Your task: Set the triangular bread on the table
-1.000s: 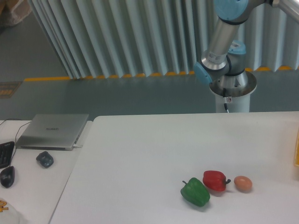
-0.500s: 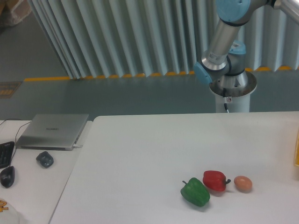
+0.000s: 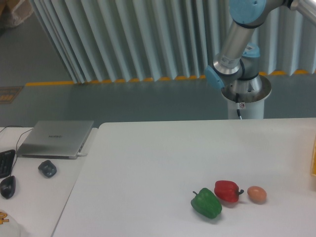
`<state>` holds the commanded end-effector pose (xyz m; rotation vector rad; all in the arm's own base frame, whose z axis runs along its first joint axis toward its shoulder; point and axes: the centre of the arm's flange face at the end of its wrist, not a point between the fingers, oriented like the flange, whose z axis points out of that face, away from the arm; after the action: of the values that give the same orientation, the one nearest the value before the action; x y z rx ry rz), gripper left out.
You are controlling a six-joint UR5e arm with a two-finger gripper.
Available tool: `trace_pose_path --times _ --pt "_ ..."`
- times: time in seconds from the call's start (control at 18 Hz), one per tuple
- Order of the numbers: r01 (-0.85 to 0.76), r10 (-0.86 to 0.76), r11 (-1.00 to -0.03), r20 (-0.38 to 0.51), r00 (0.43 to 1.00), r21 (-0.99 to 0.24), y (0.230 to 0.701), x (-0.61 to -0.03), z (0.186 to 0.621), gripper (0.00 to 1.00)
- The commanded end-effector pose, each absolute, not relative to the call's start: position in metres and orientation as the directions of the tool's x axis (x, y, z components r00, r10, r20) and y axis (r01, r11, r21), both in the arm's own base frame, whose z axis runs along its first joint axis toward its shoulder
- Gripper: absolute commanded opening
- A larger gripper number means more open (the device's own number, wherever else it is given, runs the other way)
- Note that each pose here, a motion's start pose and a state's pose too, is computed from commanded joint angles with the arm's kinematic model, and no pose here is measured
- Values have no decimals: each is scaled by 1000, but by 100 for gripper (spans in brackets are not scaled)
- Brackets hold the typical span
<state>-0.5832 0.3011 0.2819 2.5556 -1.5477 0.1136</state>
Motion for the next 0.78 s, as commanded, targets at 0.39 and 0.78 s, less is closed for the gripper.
trace_pose_path --times 0.39,0.78 --pt "-880 -869 -465 140 474 94 301 -584 283 55" --pt "-865 -857 -490 125 500 107 304 -584 298 32"
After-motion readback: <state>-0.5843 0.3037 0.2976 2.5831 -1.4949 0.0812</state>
